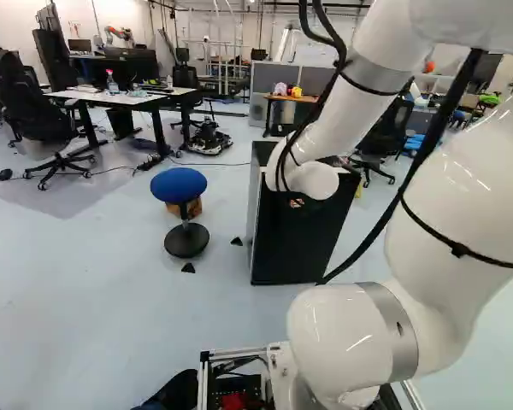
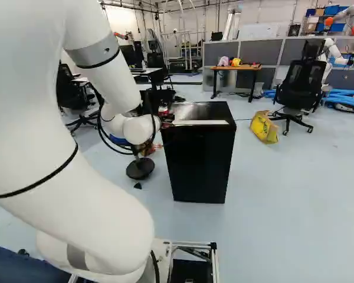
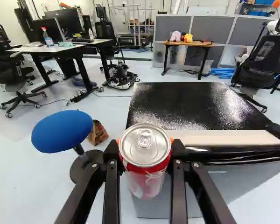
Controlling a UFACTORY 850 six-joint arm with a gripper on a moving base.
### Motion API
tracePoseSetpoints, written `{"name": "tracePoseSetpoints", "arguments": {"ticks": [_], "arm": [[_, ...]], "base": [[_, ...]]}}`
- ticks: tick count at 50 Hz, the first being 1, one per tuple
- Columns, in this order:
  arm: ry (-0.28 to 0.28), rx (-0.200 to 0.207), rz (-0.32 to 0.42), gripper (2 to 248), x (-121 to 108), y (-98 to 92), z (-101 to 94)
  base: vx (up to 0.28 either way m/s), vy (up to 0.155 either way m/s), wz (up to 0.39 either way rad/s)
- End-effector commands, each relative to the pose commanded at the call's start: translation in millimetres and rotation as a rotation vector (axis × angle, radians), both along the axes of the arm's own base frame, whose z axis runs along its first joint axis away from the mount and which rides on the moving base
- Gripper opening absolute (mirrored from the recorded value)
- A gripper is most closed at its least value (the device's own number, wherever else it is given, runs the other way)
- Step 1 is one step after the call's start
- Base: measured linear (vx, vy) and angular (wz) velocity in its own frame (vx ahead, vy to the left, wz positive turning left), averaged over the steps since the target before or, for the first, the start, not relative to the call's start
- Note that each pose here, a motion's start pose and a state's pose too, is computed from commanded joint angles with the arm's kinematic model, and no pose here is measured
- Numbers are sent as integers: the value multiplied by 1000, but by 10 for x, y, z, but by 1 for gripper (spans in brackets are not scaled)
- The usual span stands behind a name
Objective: Grab a drink from the fridge
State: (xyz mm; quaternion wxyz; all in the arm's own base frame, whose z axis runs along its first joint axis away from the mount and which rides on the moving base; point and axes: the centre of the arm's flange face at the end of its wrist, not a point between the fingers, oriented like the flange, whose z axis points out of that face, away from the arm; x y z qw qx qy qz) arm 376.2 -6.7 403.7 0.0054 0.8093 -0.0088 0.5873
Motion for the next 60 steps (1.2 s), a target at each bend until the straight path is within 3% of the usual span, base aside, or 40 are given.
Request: {"name": "tracePoseSetpoints", "arguments": {"ticks": [33,60], "arm": [[12,-1,15,98,-757,51,-256],[16,-1,20,98,-1033,65,-369]], "base": [[0,0,0],[0,0,0]]}}
